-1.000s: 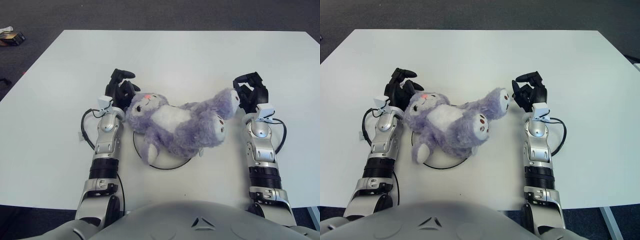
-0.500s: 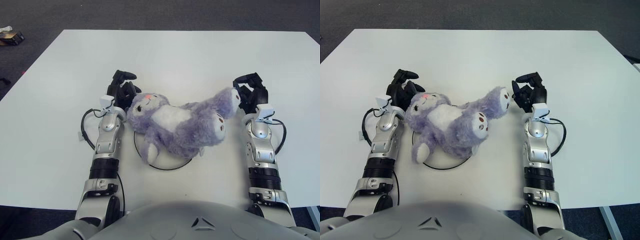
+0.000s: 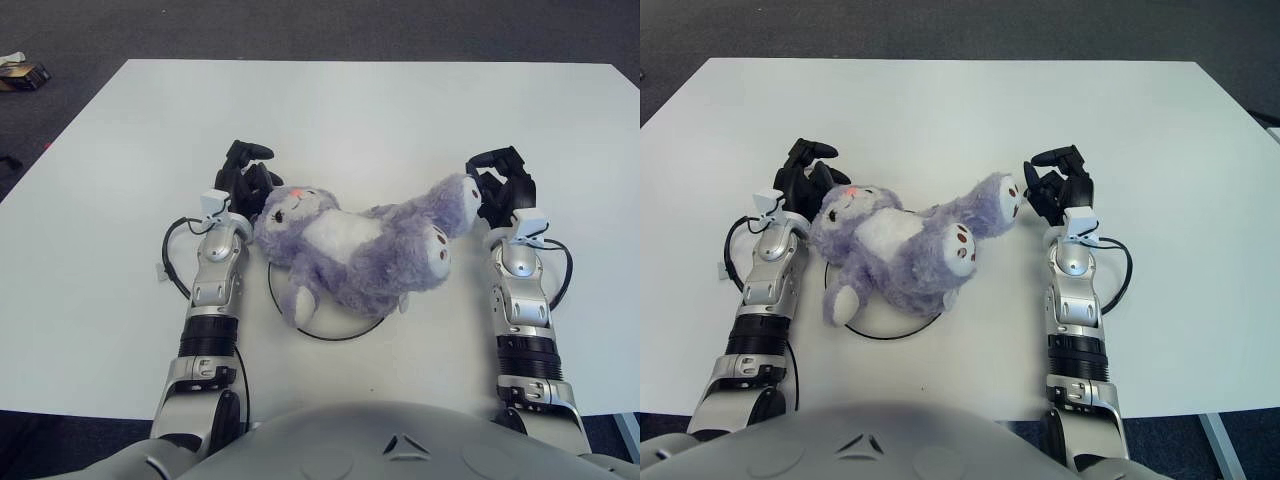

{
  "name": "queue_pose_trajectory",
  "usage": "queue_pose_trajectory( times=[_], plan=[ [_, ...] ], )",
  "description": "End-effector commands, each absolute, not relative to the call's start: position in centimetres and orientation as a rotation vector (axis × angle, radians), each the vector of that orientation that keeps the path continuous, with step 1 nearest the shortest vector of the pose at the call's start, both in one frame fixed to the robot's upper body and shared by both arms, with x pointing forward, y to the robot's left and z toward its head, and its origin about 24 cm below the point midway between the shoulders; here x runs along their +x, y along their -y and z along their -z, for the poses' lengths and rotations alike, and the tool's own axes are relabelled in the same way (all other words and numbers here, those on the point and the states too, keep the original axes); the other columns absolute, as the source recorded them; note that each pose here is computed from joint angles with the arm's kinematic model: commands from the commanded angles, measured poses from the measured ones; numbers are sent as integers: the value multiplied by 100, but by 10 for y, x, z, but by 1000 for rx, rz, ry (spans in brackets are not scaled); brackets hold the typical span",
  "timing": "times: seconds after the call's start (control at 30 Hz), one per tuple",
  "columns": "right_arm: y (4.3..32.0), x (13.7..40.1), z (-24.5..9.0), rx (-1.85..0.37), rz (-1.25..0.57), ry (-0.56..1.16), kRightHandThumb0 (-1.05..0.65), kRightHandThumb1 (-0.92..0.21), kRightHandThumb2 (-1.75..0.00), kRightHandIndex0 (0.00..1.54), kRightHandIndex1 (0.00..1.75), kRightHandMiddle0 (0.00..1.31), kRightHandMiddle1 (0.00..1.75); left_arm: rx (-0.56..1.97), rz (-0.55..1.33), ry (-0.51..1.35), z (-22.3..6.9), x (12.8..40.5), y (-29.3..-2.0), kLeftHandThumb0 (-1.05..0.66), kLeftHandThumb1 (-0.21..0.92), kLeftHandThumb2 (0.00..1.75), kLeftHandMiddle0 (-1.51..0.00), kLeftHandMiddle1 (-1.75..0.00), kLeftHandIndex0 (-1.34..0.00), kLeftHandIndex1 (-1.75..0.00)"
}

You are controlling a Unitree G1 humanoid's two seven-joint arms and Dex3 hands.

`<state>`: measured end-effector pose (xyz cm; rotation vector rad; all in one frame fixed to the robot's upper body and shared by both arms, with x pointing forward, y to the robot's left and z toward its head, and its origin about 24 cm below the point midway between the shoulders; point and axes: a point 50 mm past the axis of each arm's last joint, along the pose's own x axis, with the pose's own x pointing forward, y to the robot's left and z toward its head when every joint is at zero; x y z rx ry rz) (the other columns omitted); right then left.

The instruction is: Put the doll into the plate.

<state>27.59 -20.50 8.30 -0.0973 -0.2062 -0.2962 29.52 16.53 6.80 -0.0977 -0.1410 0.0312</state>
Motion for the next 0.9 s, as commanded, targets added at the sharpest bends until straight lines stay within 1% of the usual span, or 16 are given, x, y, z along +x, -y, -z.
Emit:
queue_pose_trajectory(
  times=[0.0,0.87],
  plan=[
    [206,274,-80,-86,308,196,-36,-92,-30,76,164,43,151,-88,-25,55,-51,292,-165,-1,43,120,-55,-173,-29,-175],
    [205,273,-78,-77,308,190,-36,-92,-31,76,165,43,152,-86,-24,62,-52,291,-166,-1,42,120,-56,-173,-30,-175]
  ],
)
